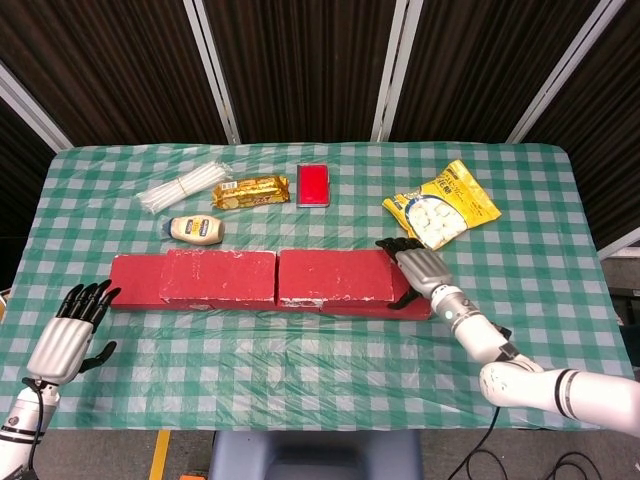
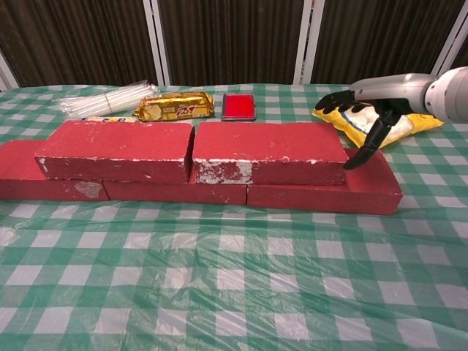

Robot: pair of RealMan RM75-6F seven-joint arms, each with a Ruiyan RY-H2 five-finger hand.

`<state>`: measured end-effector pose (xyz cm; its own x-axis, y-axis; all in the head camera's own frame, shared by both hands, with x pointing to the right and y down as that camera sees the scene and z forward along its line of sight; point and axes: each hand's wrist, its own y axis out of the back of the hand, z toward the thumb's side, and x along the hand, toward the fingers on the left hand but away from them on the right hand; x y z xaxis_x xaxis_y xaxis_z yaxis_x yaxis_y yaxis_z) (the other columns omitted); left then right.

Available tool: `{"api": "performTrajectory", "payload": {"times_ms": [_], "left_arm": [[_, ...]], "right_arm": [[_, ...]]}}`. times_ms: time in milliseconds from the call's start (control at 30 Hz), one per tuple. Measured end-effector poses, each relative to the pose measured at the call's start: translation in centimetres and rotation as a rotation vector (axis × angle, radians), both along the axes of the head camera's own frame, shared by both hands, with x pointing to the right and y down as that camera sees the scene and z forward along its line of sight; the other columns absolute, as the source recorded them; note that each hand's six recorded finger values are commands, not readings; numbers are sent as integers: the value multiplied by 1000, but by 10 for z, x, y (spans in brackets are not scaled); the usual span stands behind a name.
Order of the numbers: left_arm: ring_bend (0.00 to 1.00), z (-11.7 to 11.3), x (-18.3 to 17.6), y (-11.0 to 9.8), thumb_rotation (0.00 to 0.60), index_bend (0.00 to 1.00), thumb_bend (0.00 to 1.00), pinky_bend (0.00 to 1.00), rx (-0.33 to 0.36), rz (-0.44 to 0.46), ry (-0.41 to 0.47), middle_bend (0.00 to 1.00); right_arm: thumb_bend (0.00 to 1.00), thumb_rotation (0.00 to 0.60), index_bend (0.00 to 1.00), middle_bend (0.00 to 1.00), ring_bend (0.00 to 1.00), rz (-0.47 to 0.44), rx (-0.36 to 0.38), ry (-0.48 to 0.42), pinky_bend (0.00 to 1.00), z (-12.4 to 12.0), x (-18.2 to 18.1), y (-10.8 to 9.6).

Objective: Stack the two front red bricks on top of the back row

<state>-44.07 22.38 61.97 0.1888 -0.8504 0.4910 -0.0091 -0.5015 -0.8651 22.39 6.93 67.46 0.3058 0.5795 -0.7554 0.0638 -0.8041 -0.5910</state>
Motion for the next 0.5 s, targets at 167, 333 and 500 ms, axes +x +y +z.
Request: {"api": "performTrajectory", "payload": {"times_ms": [167, 333, 500], "left_arm": [[0, -1, 0, 1, 600, 0, 322, 0, 4, -1, -2, 0], [0, 0, 1, 1, 600, 0, 322, 0, 1, -1, -3, 0], [0, 2, 6, 2, 600, 0, 324, 0, -4, 13, 0, 0]], "right_arm": [[120, 600, 86, 145, 39, 2, 41, 3, 113, -14, 20, 1], [120, 599, 126, 132, 31, -6, 73, 35, 113, -25, 47, 8], [120, 587, 185, 107, 6, -43, 57, 92, 112, -16, 65, 24]]}}
